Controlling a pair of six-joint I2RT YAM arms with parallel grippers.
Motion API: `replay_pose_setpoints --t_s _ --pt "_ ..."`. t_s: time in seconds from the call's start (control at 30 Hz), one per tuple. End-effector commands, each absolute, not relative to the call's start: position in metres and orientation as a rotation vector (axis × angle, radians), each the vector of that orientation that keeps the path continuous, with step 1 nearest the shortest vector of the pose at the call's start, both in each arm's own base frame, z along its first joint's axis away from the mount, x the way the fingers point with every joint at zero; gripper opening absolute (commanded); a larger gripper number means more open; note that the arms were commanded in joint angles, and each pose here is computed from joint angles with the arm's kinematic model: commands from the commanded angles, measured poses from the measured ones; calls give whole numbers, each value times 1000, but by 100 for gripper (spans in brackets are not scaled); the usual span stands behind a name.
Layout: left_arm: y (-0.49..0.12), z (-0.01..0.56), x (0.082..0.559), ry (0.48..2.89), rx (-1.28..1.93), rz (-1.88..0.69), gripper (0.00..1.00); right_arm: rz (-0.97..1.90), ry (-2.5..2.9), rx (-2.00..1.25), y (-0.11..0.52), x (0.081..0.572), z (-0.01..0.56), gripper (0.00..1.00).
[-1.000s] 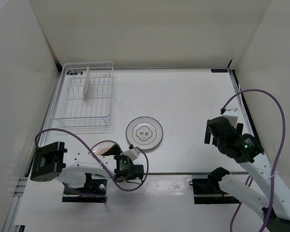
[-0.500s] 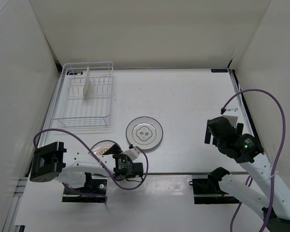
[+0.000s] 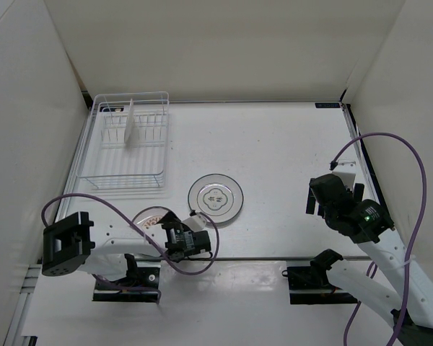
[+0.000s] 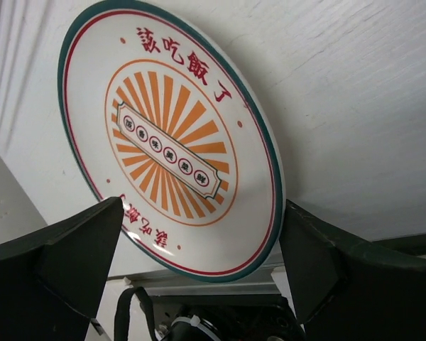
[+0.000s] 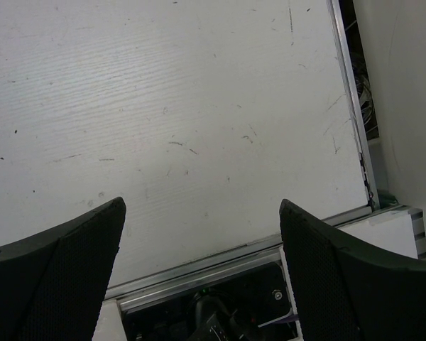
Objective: Unload the plates from the dish rack
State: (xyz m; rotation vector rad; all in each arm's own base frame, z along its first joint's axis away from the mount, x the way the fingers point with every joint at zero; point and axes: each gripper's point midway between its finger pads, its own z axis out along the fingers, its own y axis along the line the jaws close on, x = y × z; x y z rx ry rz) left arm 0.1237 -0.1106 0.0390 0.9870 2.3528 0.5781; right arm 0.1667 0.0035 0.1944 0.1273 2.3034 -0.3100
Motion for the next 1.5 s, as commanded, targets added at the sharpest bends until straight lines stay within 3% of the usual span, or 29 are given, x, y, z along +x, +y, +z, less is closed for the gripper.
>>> replay_pose_setpoints --t_s 0.0,0.33,0.7,1.03,1.2,1.47 --pt "-129 42 126 2350 982 443 99 -333 2269 141 -3 167 204 90" --pt "-158 52 130 2323 1039 180 99 -341 2273 126 -3 167 201 90" --pt "-199 122 127 2152 1043 -190 99 -353 2302 117 -3 164 190 90" --pt "-200 177 132 1997 1016 -291 95 -347 2305 115 -2 164 189 90" --pt "-196 219 140 1888 962 -312 87 -336 2312 116 0 163 187 90" --pt "-166 267 197 1856 732 -187 80 -312 2318 115 4 166 188 90"
